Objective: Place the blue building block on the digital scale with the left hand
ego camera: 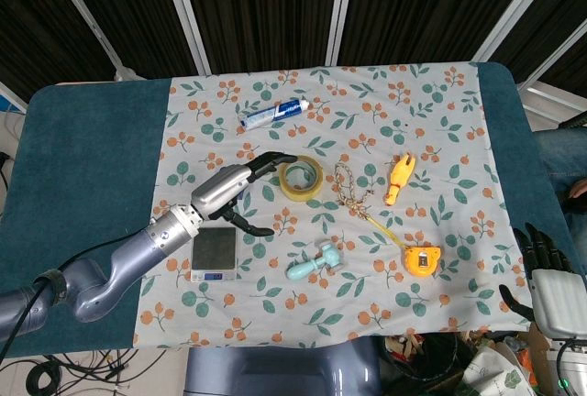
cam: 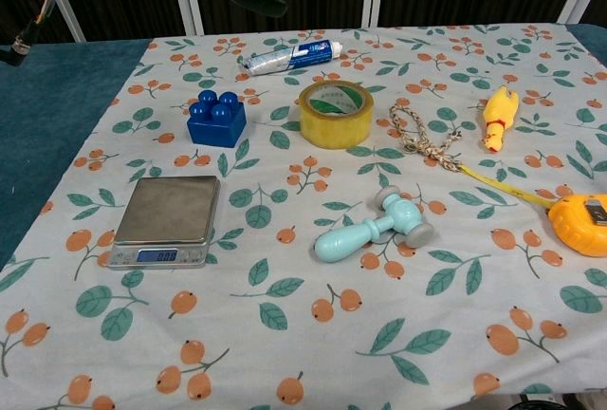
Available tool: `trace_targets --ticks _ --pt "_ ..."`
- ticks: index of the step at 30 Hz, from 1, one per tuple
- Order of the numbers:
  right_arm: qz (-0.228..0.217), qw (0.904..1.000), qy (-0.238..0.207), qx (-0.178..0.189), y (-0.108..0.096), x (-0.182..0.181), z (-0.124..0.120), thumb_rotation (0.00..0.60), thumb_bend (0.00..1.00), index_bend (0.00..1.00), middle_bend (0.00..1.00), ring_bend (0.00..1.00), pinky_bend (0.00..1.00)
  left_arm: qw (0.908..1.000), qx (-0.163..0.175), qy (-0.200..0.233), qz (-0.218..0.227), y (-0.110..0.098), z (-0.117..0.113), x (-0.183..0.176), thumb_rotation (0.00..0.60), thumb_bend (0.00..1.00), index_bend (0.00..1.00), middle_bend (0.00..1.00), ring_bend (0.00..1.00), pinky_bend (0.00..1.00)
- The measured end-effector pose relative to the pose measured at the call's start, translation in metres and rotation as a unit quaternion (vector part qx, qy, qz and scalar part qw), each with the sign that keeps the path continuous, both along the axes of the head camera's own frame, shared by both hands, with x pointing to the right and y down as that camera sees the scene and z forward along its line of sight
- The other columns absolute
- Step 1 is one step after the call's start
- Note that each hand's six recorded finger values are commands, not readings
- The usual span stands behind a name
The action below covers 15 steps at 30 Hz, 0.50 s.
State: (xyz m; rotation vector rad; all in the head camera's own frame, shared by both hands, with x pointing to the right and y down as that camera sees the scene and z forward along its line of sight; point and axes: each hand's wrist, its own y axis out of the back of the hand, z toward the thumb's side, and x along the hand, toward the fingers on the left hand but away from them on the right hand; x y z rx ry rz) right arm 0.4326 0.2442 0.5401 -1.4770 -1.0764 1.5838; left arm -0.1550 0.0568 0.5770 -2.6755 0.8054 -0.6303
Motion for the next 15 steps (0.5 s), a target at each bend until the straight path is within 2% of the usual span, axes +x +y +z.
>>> trace_targets --ticks 3,15 --pt "0.0 1.0 0.0 -0.001 0.0002 0.0002 0.0001 0.6 0.2 0.0 0.0 0.06 0.18 1.0 -0.002 -0.007 0.007 0.0027 0.0024 -0.0011 0.6 0.05 0.09 0.09 0.0 0.18" --pt "0.003 1.0 0.0 -0.003 -0.0002 0.0007 0.0014 0.6 0.2 0.0 0.0 0.06 0.18 0.9988 0.026 -0.029 0.028 0.0063 0.0025 -0.0017 0.6 0.05 0.07 0.09 0.0 0.18"
